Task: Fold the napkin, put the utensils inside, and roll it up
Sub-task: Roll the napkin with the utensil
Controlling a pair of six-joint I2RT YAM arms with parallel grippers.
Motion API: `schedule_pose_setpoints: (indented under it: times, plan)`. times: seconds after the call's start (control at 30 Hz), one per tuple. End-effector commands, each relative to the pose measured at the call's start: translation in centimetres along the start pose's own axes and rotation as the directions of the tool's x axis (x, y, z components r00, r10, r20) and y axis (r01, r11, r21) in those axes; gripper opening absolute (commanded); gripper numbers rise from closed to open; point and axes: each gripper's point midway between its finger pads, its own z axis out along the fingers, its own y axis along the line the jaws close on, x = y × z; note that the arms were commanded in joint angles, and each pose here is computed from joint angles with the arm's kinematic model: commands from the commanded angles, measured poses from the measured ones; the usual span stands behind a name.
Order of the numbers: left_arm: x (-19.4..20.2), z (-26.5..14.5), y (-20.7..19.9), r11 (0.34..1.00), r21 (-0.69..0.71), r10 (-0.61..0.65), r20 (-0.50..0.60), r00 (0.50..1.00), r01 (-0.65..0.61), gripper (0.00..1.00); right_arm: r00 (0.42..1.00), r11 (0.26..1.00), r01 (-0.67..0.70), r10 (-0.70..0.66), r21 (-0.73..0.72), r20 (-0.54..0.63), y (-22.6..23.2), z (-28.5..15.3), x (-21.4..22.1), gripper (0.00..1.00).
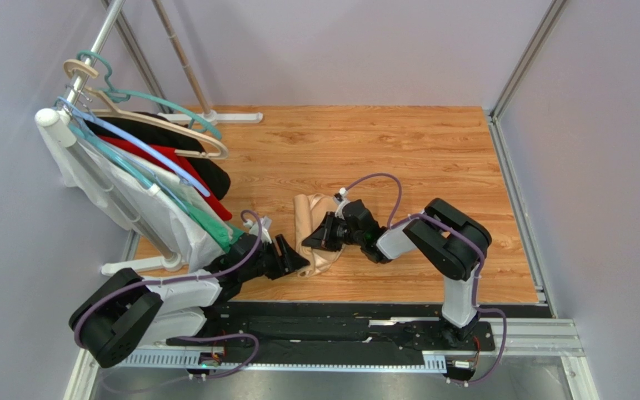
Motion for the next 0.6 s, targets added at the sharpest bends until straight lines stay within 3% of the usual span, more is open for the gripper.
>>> schedule_pose_setpoints:
  times: [0.0,0.27,0.57]
  plan:
    - [3.2,-1.4,4.3,0.985,-0.171,-0.044,-0.107,0.993,0.026,0.64,0.996,0.983,-0.068,0.078,0.173,-0.052,-6.2,-0.6,3.3,0.00]
    - [5.1,-3.5,6.2,0.973,-0.220,-0.096,-0.134,0.986,0.065,0.65,0.996,0.977,-0.055,0.067,0.206,-0.053,-6.9,-3.5,4.6,0.00]
    - [6.3,-4.4,5.0,0.979,-0.145,-0.161,-0.136,0.978,0.141,0.67,0.992,0.980,-0.071,0.089,0.188,-0.090,-6.6,-4.5,6.7,0.00]
